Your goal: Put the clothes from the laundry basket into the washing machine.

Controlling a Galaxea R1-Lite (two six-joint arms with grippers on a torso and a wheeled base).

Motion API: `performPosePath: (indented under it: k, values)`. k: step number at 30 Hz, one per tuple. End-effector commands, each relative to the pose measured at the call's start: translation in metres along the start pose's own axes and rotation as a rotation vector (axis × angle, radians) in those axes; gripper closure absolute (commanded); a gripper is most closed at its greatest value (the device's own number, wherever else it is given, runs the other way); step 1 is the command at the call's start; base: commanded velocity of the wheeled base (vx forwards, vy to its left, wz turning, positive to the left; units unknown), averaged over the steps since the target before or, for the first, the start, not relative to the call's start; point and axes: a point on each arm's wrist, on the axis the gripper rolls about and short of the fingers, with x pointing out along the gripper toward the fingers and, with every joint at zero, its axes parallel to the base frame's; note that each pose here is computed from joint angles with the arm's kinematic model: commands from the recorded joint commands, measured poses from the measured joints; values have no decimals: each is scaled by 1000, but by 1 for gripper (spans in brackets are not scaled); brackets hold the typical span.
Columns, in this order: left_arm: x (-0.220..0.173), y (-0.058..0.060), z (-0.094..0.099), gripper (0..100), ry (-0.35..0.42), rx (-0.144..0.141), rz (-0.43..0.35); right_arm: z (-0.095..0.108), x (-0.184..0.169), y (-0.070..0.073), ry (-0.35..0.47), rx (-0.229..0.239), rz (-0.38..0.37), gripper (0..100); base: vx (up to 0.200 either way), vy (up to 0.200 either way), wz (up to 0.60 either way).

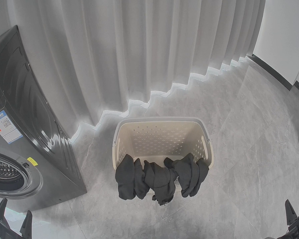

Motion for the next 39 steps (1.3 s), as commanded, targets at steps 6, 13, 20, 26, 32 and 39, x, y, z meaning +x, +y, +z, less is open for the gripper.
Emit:
performPosePath:
  k: [6, 13, 20, 26, 32, 39]
  values:
    - [0, 0, -5, 0, 5, 0, 1, -5, 1, 0, 6, -22, 6, 0, 0, 0, 0]
    - [0, 0, -5, 0, 5, 0, 1, 74, -10, 0, -122, -23, 58, 0, 0, 0, 0]
    - [0, 0, -5, 0, 5, 0, 1, 91, 43, 8, 212, 236, 423, 0, 86, 0, 0]
    - [0, 0, -5, 0, 5, 0, 1, 88, 88, 15, 391, 274, 438, 0, 100, 0, 0]
    - [0, 0, -5, 0, 5, 0, 1, 81, 128, 27, 525, 273, 480, 0, 0, 0, 0]
    - [0, 0, -5, 0, 5, 0, 1, 61, 162, 46, 691, 299, 521, 0, 0, 0, 0]
